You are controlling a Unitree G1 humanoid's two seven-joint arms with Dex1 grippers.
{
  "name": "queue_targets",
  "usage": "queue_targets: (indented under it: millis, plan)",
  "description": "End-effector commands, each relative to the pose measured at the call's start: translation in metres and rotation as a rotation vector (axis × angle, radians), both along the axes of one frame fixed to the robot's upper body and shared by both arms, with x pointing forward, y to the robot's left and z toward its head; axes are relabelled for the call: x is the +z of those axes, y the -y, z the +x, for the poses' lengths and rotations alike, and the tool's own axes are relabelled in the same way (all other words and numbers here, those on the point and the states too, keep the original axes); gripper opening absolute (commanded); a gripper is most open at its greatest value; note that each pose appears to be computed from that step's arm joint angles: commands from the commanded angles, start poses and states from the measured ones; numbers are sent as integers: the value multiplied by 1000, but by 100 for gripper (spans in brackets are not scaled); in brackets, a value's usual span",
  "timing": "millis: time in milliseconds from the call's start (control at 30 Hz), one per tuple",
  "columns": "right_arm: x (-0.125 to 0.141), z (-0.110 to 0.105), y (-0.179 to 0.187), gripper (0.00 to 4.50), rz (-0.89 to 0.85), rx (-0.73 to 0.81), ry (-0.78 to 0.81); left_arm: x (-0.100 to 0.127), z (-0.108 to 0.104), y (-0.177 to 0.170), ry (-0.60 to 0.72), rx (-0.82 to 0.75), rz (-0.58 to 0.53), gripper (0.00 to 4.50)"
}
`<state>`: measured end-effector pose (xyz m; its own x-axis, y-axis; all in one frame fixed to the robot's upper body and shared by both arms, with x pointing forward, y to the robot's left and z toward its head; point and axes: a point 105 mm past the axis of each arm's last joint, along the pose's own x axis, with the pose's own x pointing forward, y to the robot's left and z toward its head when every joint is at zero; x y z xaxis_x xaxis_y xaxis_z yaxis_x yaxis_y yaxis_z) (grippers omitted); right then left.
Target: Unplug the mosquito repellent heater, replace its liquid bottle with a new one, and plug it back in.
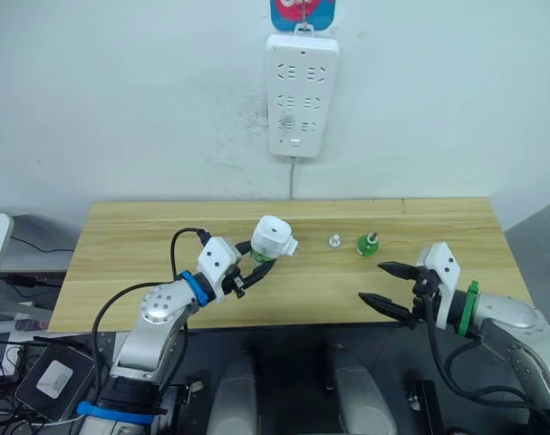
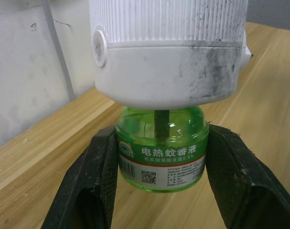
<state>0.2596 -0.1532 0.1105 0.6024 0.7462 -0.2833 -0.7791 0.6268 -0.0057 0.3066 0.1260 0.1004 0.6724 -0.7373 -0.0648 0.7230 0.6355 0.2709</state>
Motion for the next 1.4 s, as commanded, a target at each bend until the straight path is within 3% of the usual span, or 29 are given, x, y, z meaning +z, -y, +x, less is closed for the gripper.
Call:
queue_targets:
  millis: [33,1400]
  plan:
    - [5,5,-3,448,10,-26,45,10,0,-5,39,10,-10,226]
    - [6,3,-16,448,-1,47,44,7,-9,-7,34,8,-5,226]
